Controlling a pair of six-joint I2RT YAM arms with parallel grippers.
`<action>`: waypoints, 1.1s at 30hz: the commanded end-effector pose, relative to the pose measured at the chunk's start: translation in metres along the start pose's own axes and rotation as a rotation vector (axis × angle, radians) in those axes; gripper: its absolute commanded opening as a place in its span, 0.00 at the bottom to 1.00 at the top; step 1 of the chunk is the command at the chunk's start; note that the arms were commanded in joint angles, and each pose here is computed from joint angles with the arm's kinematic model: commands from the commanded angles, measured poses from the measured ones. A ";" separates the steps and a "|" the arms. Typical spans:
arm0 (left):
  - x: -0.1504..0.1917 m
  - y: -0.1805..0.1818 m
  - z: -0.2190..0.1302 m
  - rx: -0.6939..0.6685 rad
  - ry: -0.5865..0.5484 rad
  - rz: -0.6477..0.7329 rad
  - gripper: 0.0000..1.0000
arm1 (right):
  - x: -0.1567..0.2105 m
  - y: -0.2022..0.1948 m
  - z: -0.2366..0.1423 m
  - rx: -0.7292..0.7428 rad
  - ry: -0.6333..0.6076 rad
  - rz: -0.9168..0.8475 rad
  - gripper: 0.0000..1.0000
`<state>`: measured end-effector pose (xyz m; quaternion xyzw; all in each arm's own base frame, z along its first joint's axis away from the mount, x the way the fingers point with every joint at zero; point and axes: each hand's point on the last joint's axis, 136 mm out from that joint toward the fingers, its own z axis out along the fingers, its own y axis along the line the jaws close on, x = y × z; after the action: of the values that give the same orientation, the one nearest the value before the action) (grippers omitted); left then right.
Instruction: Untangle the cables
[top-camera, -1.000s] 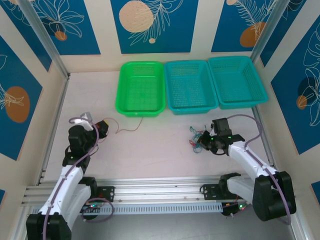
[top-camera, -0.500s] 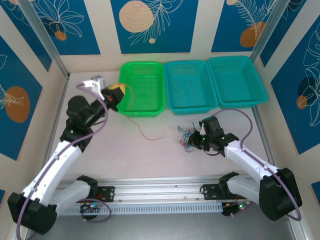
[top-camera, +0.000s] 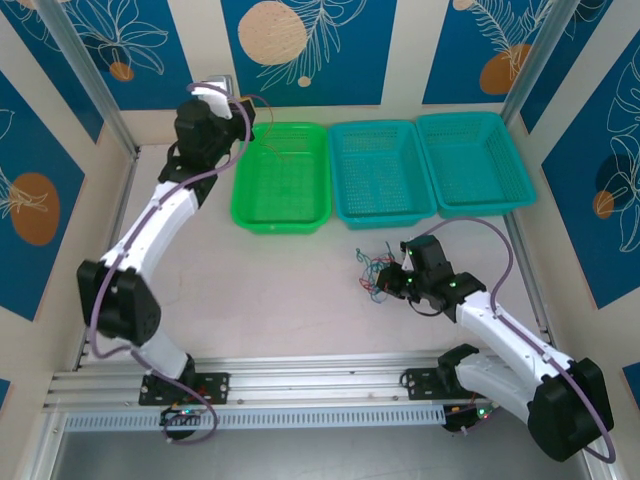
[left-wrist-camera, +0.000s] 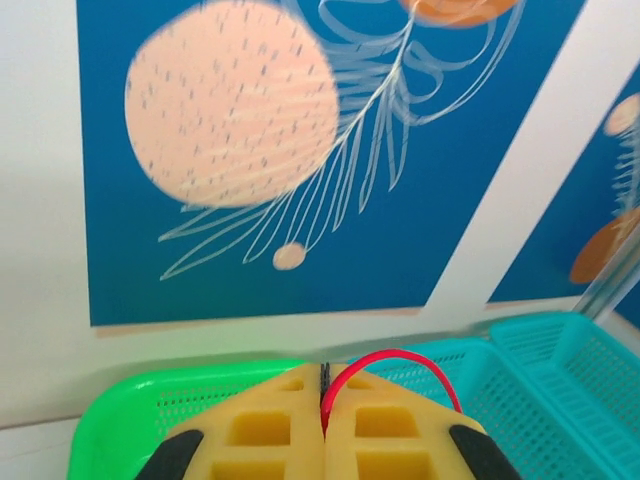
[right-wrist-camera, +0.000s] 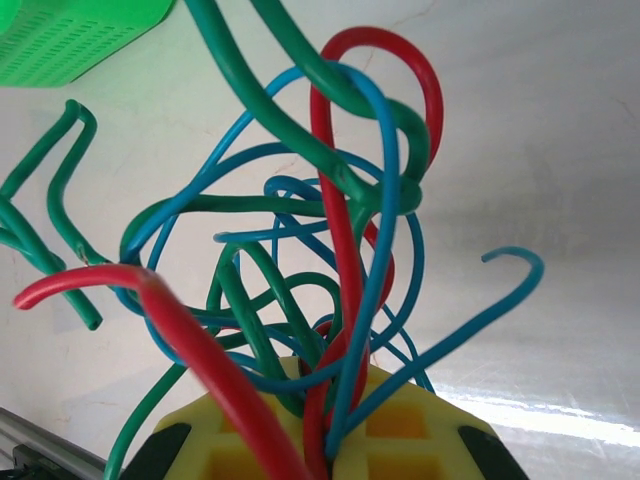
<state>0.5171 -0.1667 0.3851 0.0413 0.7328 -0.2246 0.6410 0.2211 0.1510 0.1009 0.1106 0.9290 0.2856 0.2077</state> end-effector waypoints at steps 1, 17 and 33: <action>0.039 0.003 0.028 0.051 0.121 -0.008 0.00 | 0.006 -0.007 -0.001 0.023 0.004 0.012 0.00; 0.116 0.024 0.012 -0.103 0.481 -0.053 0.93 | 0.003 0.000 -0.003 0.004 -0.010 0.009 0.00; 0.145 -0.132 -0.149 0.532 0.403 -0.185 0.88 | 0.023 0.082 0.020 -0.260 0.161 -0.400 0.00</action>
<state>0.3371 -0.2439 0.3100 0.1534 0.7688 -0.4176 0.4594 0.2145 0.2047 0.1026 -0.0412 0.9270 0.3263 0.1801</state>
